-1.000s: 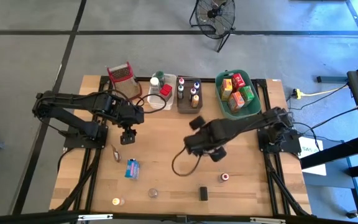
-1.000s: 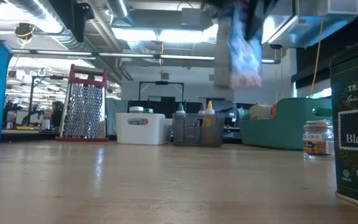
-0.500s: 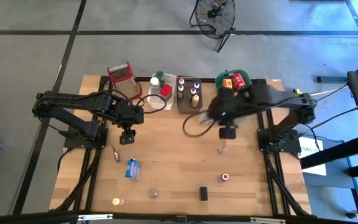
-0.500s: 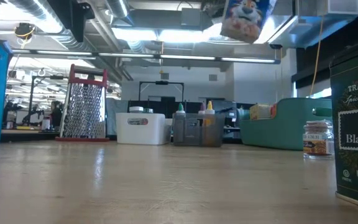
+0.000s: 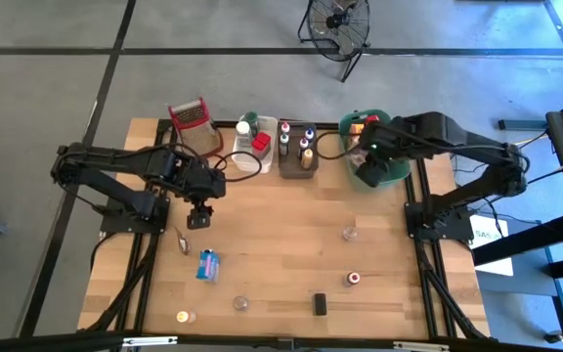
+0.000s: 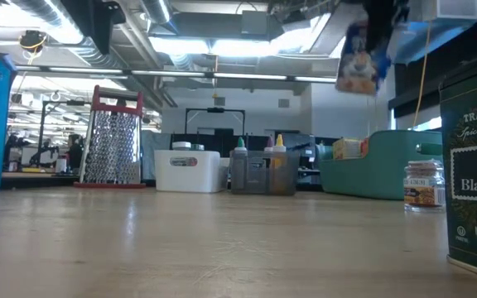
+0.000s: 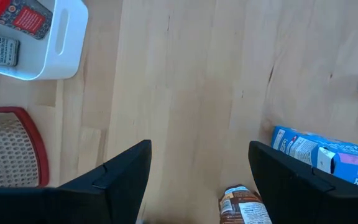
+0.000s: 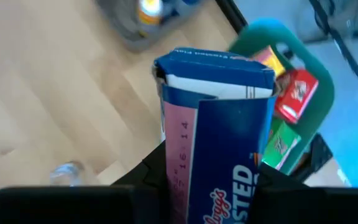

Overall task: Pick & Place Kitchen Items
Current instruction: Put the blue cereal box into the green bin

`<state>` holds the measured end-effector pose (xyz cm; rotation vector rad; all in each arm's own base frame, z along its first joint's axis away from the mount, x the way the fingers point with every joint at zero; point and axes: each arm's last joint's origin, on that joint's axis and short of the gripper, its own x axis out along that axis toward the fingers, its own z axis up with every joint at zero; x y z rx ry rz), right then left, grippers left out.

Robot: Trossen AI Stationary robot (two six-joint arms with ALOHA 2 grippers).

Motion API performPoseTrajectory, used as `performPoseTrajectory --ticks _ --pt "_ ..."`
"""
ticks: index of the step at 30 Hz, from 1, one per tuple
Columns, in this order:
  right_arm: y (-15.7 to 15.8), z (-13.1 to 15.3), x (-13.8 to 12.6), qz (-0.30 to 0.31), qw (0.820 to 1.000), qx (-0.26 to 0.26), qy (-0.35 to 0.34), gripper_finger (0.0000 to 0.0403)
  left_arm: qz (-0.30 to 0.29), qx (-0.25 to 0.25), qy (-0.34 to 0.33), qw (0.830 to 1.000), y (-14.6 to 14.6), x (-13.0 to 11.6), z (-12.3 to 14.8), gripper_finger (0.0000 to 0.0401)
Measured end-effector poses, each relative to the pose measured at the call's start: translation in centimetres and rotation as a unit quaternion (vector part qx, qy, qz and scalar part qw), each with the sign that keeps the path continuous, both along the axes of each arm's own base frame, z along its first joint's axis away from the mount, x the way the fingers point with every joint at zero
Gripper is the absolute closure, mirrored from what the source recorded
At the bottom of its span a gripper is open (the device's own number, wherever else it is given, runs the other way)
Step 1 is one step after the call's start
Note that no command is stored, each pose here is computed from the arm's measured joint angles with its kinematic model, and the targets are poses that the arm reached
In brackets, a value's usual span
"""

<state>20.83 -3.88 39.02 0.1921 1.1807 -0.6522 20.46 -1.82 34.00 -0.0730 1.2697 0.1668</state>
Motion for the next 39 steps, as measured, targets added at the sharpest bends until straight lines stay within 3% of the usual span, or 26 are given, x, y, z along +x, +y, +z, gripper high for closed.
performPoseTrajectory --ticks 10,18,39 --pt "-3.5 -6.8 0.3 -0.03 0.999 0.035 0.012 0.0303 -0.007 0.009 0.0 1.0 -0.1 0.0 0.0 0.0136" --pt "-5.8 -9.2 -0.5 -0.082 0.995 0.053 0.013 0.0303 -0.009 0.014 0.0 1.0 -0.1 0.0 0.0 0.0136" --pt "-8.5 -14.5 -2.0 -0.141 0.988 0.066 0.018 0.0303 0.003 0.024 -0.003 1.0 0.0 0.0 0.0 0.0136"
